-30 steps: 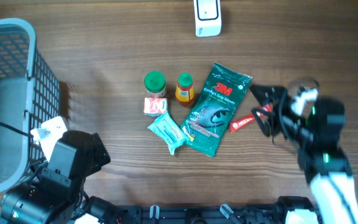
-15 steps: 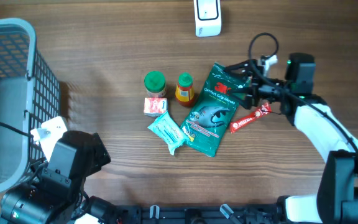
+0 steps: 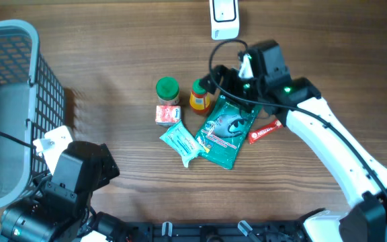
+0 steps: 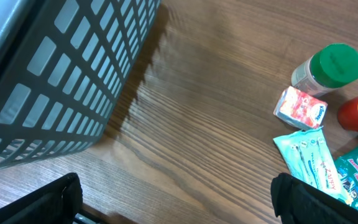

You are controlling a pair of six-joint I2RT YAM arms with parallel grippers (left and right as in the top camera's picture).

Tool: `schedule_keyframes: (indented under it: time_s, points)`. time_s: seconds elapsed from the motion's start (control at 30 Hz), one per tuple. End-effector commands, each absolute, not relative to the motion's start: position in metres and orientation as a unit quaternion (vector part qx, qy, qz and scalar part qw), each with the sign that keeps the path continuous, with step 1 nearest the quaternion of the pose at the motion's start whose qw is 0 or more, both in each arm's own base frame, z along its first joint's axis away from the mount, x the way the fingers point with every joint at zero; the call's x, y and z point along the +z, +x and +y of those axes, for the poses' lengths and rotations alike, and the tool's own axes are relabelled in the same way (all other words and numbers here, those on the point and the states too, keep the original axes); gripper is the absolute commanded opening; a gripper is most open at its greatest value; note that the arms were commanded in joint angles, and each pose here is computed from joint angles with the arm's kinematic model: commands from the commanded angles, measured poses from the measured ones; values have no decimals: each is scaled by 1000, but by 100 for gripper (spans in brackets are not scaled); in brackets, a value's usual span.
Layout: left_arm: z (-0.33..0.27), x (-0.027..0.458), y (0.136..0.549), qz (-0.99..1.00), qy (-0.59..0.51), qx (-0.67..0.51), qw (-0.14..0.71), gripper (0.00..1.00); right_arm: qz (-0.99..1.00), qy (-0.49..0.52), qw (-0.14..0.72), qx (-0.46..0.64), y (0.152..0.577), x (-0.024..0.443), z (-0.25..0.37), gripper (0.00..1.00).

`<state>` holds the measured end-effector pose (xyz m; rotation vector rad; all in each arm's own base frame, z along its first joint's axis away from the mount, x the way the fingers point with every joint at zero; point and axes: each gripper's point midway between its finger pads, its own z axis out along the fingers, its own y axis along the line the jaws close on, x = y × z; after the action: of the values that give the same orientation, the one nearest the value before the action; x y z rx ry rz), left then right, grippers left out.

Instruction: Scan the item barcode

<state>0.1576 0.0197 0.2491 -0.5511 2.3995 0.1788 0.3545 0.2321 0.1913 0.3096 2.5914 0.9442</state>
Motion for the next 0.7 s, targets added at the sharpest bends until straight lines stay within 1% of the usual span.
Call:
schedule_keyframes:
  time_s: [0.0,0.13,0.27,0.47,0.67]
  points:
    - [20,249,157,916,-220,64,330,100,908,97,316,257,385,238,217,100]
    - [20,249,157,916,-220,64,331,100,915,90,338,199,392,223,215,99]
    - [20,249,157,915,-220,64,331,100,930,67,317,176,396,194,229,99]
    - [20,249,157,915,-220,64,331,100,936,48,313,154,408,177,251,100]
    - [20,249,157,915,-220,64,331,100,948,36,292,118,403,146,260,100]
